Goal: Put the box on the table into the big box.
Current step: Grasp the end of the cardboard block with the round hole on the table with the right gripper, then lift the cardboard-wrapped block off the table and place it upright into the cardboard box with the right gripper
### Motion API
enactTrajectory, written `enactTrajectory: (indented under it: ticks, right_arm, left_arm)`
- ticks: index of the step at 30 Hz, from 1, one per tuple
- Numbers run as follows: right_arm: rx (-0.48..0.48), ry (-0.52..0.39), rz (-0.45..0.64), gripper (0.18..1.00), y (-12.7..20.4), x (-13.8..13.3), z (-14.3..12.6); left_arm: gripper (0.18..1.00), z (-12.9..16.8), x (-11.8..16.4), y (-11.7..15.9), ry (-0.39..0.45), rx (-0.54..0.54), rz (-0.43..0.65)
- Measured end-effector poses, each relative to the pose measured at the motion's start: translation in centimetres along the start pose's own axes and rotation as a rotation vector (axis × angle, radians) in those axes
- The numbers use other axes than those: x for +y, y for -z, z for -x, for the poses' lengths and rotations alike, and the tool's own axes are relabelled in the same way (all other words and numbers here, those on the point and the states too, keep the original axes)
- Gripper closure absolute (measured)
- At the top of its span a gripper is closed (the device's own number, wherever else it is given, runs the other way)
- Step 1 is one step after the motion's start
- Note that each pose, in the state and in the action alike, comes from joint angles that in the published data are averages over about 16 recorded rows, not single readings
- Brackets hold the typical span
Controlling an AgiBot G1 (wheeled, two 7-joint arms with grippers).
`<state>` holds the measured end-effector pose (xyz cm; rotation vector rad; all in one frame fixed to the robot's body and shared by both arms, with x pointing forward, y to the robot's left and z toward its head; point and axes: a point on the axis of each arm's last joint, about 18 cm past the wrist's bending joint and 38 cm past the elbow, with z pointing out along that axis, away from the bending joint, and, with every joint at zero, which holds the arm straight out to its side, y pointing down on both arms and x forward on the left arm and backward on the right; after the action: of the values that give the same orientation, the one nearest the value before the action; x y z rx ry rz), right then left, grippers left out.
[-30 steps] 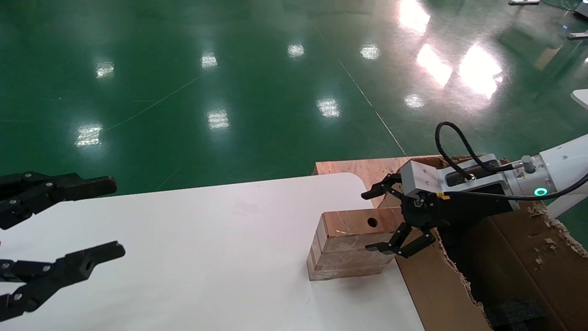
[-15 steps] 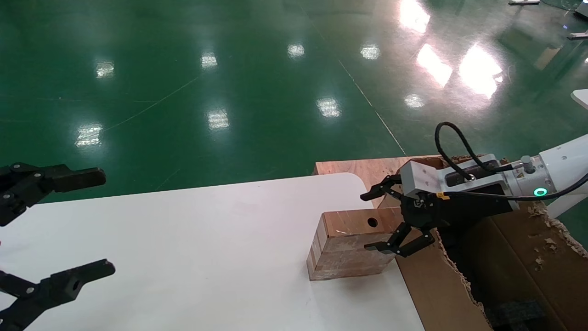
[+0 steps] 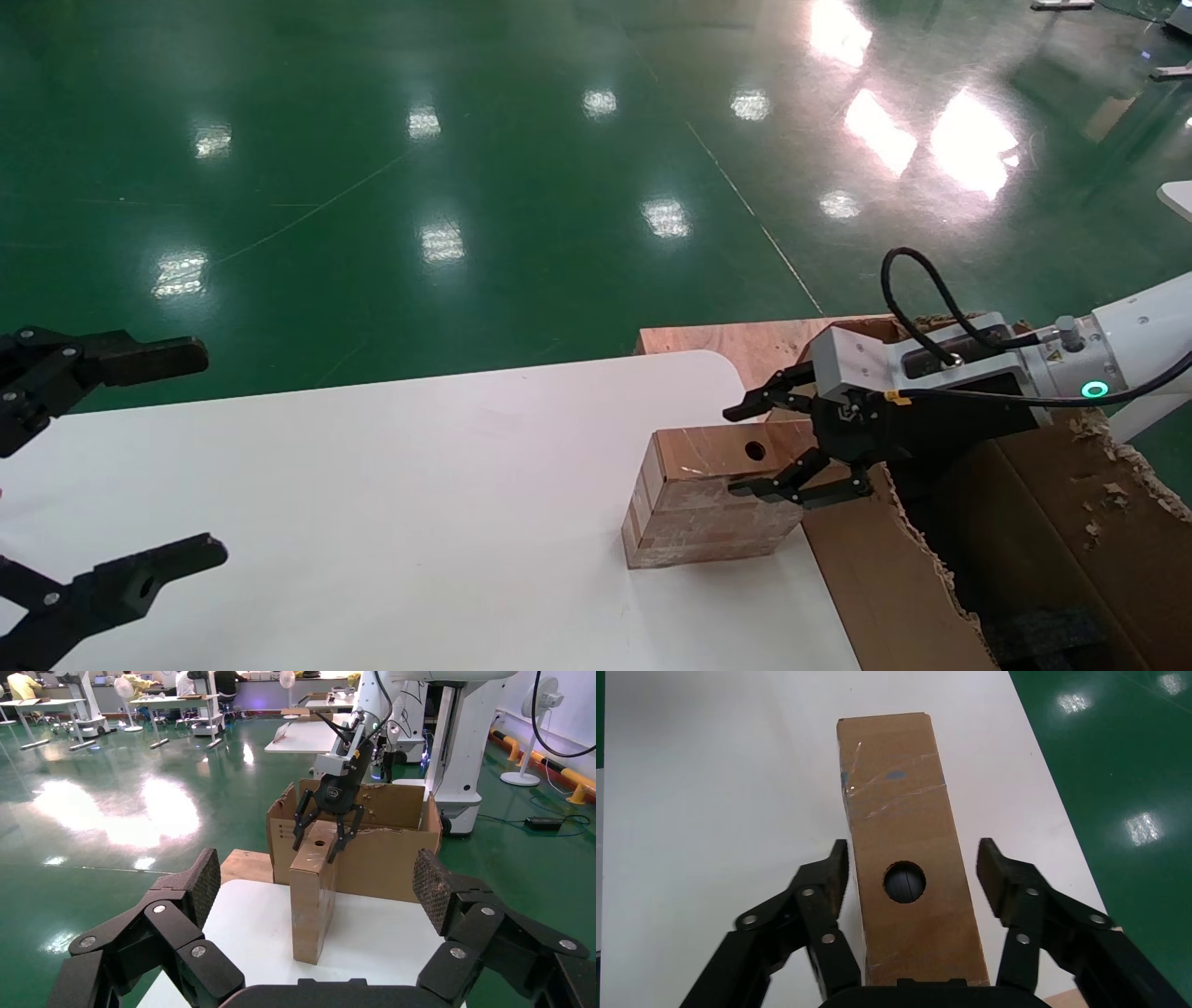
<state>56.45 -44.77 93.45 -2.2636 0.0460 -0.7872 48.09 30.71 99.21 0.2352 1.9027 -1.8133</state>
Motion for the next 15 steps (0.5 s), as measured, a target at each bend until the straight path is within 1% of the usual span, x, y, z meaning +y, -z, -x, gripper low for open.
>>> enactTrajectory:
  ticks: [8,14,15]
  right_arm:
    - [-0.001,-0.004,-0.003,0.58,0.1,-0.2,0.0]
    - [0.015,-0.028,-0.038,0.672,1.0,-1.6,-0.4]
    - [0.022,-0.034,-0.048,0.678,1.4,-1.9,-0.5]
  left_arm:
    - [0.184,0.0,0.0,0.0,0.0,0.0,0.0]
    - [0.184,0.0,0.0,0.0,0.0,0.0,0.0]
    - [0.184,0.0,0.0,0.0,0.0,0.0,0.0]
